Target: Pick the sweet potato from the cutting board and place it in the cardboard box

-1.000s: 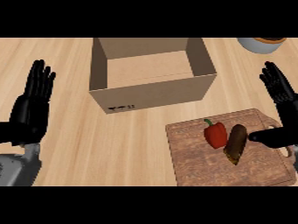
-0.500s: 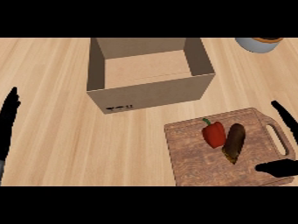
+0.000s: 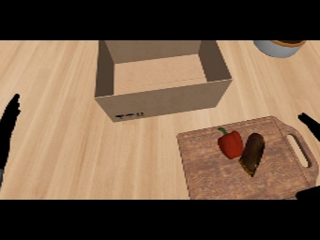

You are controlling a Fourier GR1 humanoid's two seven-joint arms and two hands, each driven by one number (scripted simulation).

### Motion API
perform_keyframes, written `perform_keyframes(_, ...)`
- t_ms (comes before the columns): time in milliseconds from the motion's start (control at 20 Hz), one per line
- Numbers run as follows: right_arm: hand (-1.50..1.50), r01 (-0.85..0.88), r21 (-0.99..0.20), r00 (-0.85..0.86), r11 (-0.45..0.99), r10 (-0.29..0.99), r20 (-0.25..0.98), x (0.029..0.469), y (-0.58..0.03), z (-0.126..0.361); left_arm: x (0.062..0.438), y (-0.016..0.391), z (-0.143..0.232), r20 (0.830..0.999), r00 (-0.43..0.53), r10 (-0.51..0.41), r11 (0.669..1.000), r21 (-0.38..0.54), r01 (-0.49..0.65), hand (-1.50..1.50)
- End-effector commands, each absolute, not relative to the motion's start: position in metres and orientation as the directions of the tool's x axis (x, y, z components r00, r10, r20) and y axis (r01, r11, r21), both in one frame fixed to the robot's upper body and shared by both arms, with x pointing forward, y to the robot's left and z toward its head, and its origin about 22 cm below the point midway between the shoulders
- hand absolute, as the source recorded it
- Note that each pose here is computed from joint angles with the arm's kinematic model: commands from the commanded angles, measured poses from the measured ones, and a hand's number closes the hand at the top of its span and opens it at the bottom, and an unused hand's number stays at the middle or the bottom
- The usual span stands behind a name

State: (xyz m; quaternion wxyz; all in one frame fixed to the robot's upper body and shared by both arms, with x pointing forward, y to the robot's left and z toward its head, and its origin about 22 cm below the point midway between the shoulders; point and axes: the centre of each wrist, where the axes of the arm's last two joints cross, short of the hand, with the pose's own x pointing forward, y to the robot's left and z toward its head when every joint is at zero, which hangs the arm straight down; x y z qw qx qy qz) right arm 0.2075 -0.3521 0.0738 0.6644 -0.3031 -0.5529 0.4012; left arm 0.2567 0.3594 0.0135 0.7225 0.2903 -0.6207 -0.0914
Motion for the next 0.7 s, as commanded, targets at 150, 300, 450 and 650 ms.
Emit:
perform_keyframes(150,-1.50,-0.456,-0.860,0.111,0.230,0.973,0.202,0.230,-0.337,0.114,0.261,0.365,0.018,0.836,0.190,-0.515,0.811,0.547,-0.206,0.00)
perform_keyframes(300,-1.50,-0.555,-0.817,0.106,0.159,0.987,0.120,0.238,-0.317,0.125,0.267,0.331,0.008,0.846,0.203,-0.493,0.826,0.528,-0.198,0.00)
perform_keyframes(450,-1.50,-0.647,-0.755,0.126,0.107,0.991,0.033,0.258,-0.305,0.122,0.278,0.344,0.016,0.837,0.191,-0.512,0.813,0.544,-0.208,0.00)
perform_keyframes(650,-1.50,-0.708,-0.698,0.125,0.104,0.992,0.022,0.280,-0.265,0.102,0.277,0.345,0.029,0.835,0.192,-0.515,0.812,0.548,-0.201,0.00)
